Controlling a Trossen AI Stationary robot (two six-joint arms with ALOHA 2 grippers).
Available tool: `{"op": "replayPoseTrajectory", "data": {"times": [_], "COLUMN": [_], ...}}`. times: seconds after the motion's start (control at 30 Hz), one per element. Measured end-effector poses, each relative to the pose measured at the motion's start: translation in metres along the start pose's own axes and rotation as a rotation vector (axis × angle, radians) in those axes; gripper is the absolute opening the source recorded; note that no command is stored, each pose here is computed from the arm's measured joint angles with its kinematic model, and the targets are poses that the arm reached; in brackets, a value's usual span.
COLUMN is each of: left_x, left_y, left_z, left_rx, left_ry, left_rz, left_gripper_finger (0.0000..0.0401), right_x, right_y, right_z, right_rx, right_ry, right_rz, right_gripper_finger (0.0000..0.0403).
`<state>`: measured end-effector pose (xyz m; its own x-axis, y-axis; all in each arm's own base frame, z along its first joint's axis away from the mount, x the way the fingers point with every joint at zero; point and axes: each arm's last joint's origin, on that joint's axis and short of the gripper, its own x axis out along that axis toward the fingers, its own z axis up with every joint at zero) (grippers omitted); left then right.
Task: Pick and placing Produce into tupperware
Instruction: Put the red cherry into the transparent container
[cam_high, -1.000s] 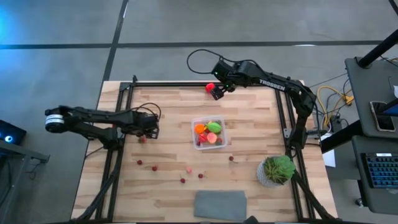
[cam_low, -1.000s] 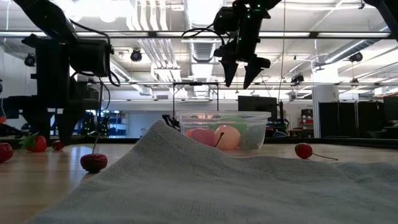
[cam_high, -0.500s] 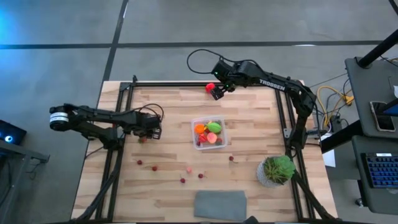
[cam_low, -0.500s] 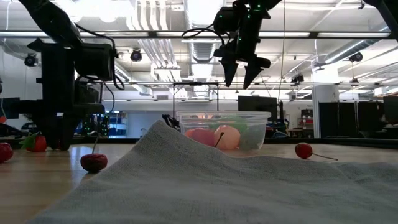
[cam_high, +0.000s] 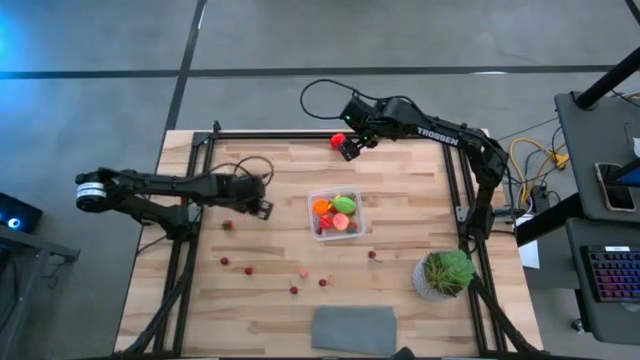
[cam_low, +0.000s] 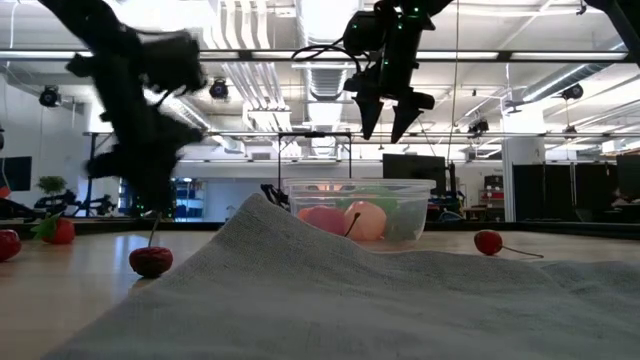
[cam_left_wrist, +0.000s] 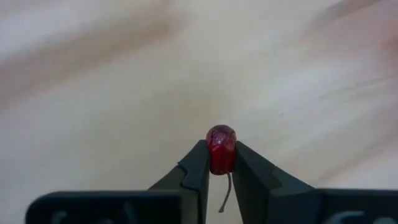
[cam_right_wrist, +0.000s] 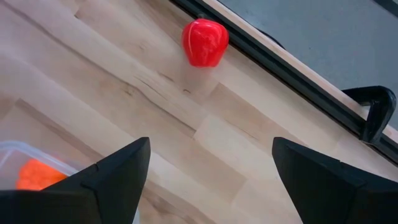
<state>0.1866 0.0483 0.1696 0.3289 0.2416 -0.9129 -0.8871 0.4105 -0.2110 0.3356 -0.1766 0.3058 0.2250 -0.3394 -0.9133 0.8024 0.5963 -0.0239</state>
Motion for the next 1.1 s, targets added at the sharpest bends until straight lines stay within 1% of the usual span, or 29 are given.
{"op": "replayPoseTrajectory", "data": {"times": [0.1,0.17,0.2,0.27,0.33,0.4,0.5,0.57,0.63,0.73,0.87,1.0,1.1], "left_x": [-0.012,-0.022,-0.026,-0.031,-0.029,-0.022,-0.006,0.004,0.014,0.02,0.021,0.014,0.005], "left_y": [-0.025,-0.045,-0.053,-0.066,-0.075,-0.084,-0.1,-0.111,-0.12,-0.13,-0.135,-0.133,-0.127], "left_z": [0.021,0.036,0.043,0.054,0.062,0.068,0.074,0.078,0.08,0.085,0.089,0.089,0.087], "left_rx": [0.098,0.176,0.21,0.236,0.237,0.247,0.318,0.336,0.345,0.33,0.337,0.338,0.337], "left_ry": [-0.165,-0.282,-0.333,-0.404,-0.41,-0.384,-0.313,-0.26,-0.212,-0.165,-0.122,-0.13,-0.116], "left_rz": [-0.211,-0.376,-0.438,-0.505,-0.506,-0.496,-0.524,-0.547,-0.55,-0.527,-0.488,-0.493,-0.449], "left_gripper_finger": [0.0037,0.0037,0.0037,0.0037,0.0037,0.0036,0.0037,0.0042,0.0055,0.0087,0.0141,0.0196,0.0231], "right_x": [0.0,-0.001,-0.002,-0.008,-0.017,-0.026,-0.04,-0.049,-0.056,-0.062,-0.062,-0.054,-0.045], "right_y": [0.0,-0.001,-0.001,-0.003,-0.006,-0.009,-0.014,-0.017,-0.02,-0.023,-0.024,-0.025,-0.023], "right_z": [-0.001,-0.002,-0.002,-0.003,-0.004,-0.005,-0.006,-0.008,-0.01,-0.013,-0.017,-0.021,-0.025], "right_rx": [-0.004,-0.019,-0.022,-0.021,-0.017,-0.011,-0.002,0.006,0.012,0.015,0.007,-0.035,-0.084], "right_ry": [0.008,0.016,0.018,0.009,-0.013,-0.044,-0.085,-0.105,-0.114,-0.107,-0.083,-0.042,0.0], "right_rz": [-0.003,-0.005,-0.006,-0.003,-0.004,-0.018,-0.03,-0.023,-0.02,-0.024,-0.042,-0.055,-0.038], "right_gripper_finger": [0.0329,0.0329,0.0329,0.0329,0.0329,0.0329,0.0329,0.0329,0.0329,0.0329,0.0329,0.0329,0.0329]}}
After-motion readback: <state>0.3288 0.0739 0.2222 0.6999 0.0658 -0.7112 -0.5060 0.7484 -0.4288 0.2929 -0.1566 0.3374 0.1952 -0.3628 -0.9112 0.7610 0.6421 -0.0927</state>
